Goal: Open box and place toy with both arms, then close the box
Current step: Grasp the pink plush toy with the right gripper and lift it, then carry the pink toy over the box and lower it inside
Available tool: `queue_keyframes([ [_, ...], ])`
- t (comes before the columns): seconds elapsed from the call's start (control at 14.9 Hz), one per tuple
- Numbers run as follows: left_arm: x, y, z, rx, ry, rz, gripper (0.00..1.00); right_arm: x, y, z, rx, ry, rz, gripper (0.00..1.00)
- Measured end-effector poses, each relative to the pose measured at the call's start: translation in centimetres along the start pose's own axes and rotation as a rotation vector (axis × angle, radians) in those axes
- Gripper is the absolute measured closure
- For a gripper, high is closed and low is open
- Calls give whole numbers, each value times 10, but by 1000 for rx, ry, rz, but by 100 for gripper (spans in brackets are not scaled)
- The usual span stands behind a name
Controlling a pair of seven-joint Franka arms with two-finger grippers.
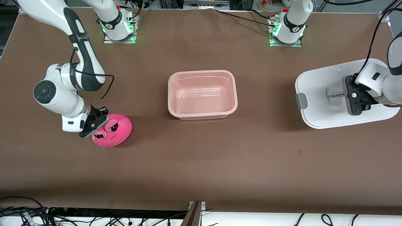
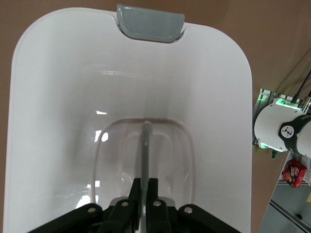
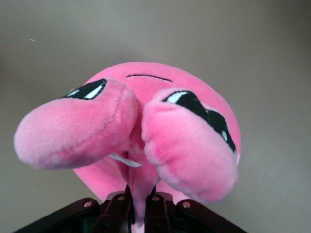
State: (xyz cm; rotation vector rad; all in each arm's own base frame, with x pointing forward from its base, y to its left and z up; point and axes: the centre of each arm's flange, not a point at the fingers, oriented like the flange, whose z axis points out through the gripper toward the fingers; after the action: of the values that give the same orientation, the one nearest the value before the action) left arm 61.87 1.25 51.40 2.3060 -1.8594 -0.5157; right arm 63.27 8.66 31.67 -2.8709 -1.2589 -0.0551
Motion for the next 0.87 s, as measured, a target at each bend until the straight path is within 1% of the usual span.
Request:
queue_keyframes([
  [0.2,1,0,0,0,0,2,93,47,-36,-43,22,-11,-234,92],
  [0.33,1,0,0,0,0,4,93,74,-60,-76,22,0,-409,92],
  [0.47,1,0,0,0,0,7,93,97,-87,-99,10,10,-554,92],
  [0.54,2,0,0,0,0,8,93,108,-102,-107,-7,1,-617,92],
  [0.67,2,0,0,0,1,10,93,131,-148,-120,-39,-44,-733,92],
  [0.74,2,0,0,0,1,10,93,144,-178,-127,-49,-64,-791,92],
  [0.87,2,0,0,0,1,11,93,161,-233,-137,-61,-86,-881,92],
])
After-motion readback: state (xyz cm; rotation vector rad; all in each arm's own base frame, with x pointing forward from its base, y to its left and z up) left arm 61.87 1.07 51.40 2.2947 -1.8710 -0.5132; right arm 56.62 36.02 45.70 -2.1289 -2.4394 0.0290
